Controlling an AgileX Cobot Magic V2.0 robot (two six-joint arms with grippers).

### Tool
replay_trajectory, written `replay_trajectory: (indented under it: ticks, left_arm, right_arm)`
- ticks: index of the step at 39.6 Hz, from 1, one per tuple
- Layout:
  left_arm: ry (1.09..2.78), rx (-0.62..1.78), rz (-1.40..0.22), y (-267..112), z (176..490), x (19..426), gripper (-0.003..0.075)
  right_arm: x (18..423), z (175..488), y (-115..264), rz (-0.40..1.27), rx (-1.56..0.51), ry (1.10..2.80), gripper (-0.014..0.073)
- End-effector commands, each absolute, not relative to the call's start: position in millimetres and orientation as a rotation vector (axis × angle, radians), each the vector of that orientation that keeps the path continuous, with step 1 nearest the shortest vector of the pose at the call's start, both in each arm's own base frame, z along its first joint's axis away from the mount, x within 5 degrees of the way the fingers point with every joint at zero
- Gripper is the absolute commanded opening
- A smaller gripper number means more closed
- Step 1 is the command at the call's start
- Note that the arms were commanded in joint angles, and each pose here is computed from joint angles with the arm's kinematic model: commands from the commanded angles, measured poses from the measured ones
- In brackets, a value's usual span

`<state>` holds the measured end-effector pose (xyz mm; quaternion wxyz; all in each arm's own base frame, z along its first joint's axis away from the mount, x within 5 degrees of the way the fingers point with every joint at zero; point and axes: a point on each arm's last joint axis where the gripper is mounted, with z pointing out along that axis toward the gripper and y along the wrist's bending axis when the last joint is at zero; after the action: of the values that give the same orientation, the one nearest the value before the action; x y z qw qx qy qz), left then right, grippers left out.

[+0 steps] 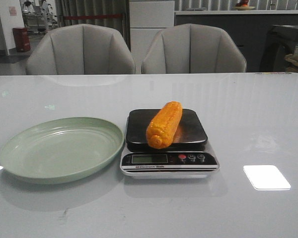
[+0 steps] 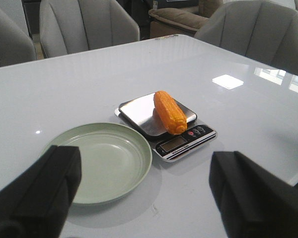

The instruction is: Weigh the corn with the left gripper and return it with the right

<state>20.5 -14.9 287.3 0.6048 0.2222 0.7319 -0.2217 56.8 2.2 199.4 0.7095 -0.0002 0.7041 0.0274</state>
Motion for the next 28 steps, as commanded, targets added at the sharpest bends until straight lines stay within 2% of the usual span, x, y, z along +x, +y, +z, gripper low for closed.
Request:
replay_trajectory:
  ticks: [1, 3, 8, 10, 12, 17, 28]
  left_arm:
    - [1.599, 0.488, -0.530, -12, 294, 17, 0.0529]
    - [1.579, 0.482, -0.535, -11, 294, 16, 0.0449]
    - [1.576, 0.484, -0.526, -11, 293, 16, 0.0090]
    - [1.576, 0.485, -0.523, -11, 293, 16, 0.0143]
    - [1.571, 0.483, -0.524, -11, 294, 16, 0.0160]
    - [1.555, 0.479, -0.528, -11, 295, 16, 0.0140]
    - [1.555, 0.479, -0.528, -11, 295, 16, 0.0113]
  right_arm:
    - [54, 211, 2, 0.057, -0.005, 1.403, 0.0166]
    - [54, 215, 2, 0.077, 0.007, 1.358, 0.0166]
    - [52, 222, 2, 0.103, 0.023, 1.270, 0.0166]
    - [51, 223, 2, 0.115, 0.031, 1.263, 0.0166]
    - [51, 224, 2, 0.129, 0.041, 1.265, 0.0166]
    - [52, 238, 2, 0.146, 0.057, 1.294, 0.0166]
    - [79, 294, 3, 0.132, 0.071, 1.527, 0.0166]
